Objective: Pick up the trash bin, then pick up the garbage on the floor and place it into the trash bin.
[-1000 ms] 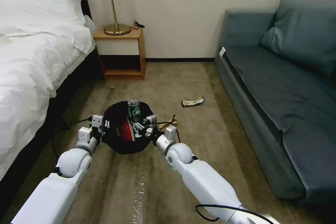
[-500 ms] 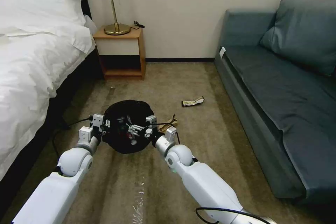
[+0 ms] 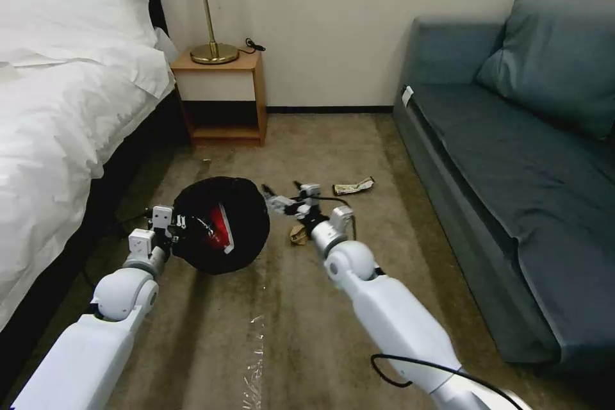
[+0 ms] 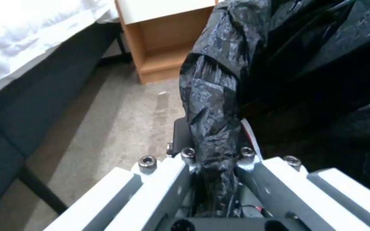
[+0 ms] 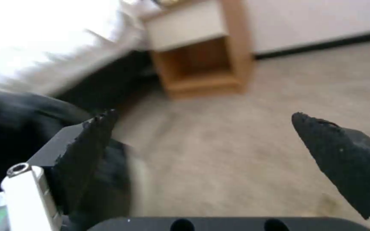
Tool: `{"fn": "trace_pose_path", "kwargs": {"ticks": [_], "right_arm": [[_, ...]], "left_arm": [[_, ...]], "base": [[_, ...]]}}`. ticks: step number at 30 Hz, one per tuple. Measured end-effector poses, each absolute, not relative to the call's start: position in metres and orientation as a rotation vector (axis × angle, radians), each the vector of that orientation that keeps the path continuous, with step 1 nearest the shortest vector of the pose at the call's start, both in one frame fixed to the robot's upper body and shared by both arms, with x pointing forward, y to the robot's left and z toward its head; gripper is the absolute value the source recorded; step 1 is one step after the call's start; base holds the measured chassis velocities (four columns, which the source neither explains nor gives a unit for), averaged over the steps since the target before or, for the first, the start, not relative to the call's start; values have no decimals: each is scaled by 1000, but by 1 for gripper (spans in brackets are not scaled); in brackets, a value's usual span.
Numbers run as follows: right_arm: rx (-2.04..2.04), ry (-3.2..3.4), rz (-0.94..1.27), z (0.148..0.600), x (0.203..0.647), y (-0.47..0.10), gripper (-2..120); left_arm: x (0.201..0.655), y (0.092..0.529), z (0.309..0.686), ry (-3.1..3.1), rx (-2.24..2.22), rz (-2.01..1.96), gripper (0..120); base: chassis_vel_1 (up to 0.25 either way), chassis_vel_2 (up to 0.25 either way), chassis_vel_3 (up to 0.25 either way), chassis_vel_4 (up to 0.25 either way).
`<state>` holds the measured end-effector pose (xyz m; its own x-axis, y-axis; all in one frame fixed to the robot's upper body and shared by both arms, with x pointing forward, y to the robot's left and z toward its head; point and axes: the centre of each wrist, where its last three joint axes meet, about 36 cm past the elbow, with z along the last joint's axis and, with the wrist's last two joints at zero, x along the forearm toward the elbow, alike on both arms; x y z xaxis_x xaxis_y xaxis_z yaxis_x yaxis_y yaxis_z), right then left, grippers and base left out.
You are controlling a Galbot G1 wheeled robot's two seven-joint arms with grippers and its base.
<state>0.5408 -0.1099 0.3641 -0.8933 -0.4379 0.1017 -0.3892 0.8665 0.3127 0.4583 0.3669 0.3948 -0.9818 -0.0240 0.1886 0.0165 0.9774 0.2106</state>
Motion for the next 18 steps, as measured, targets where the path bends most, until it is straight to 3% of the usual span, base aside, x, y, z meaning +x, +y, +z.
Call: {"fn": "trace_pose_path", "kwargs": {"ticks": [18], "right_arm": [[132, -2685, -284, 320, 541, -205, 100]], "left_arm": [[458, 390, 419, -2950, 77, -329, 1]], "base": [[0, 0, 0, 0]]}}
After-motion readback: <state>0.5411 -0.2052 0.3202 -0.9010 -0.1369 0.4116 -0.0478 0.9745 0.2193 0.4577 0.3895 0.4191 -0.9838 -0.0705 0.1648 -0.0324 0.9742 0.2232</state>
